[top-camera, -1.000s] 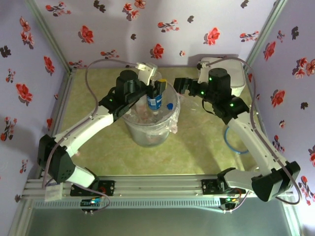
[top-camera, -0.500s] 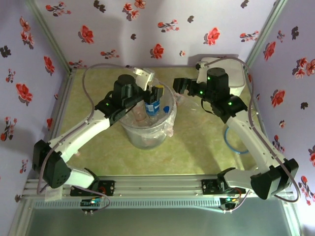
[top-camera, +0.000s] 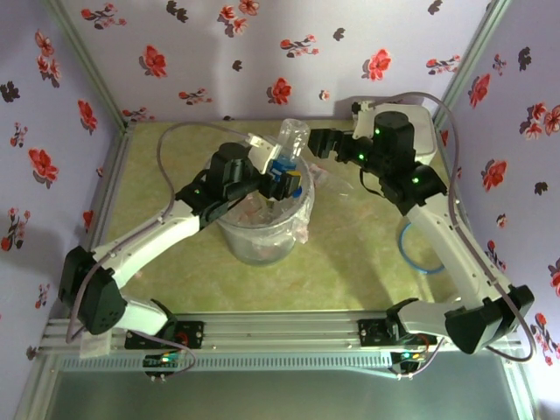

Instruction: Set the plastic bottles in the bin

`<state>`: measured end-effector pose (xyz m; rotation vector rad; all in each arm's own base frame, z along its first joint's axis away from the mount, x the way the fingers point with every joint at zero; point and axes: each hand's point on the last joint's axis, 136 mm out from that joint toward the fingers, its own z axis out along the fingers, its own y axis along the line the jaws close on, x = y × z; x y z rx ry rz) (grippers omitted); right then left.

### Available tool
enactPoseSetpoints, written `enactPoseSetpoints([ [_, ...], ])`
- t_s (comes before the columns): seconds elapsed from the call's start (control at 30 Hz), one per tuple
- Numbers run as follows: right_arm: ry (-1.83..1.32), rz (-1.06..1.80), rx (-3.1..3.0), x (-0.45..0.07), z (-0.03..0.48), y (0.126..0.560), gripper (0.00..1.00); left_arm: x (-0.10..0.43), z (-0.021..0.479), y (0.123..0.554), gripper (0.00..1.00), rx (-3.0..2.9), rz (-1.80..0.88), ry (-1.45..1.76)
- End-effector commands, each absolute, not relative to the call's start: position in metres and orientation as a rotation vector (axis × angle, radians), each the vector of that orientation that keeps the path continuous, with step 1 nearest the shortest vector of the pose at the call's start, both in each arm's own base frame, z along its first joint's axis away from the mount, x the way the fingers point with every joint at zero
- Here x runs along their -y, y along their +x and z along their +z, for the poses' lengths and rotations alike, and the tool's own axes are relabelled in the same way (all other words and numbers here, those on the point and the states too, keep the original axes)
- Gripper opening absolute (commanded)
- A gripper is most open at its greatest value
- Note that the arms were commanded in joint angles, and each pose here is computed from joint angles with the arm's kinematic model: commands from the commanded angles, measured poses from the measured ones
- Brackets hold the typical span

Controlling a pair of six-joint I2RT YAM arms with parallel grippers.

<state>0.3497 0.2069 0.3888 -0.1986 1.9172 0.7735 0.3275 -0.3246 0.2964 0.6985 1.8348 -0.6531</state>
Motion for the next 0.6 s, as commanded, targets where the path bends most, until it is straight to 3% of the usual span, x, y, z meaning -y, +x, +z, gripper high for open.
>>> enactPoseSetpoints([
  [0.0, -0.229, 0.805, -1.913, -0.213, 0.397, 0.351, 0.99, 0.316, 0.357, 0.312, 1.0, -1.706, -0.679, 0.703],
  [0.23, -0.254, 0.842, -1.896, -0.225, 0.409, 0.364, 0.95, 0.303, 0.382, 0.303, 1.0, -1.645, -0.675, 0.689],
  [0.43, -0.314, 0.895, -1.885, -0.248, 0.425, 0.378, 0.76, 0.277, 0.403, 0.301, 1.0, -1.61, -0.716, 0.569],
  [0.57, -0.349, 0.884, -1.946, -0.263, 0.41, 0.398, 0.74, 0.233, 0.396, 0.316, 0.99, -1.708, -0.663, 0.394],
])
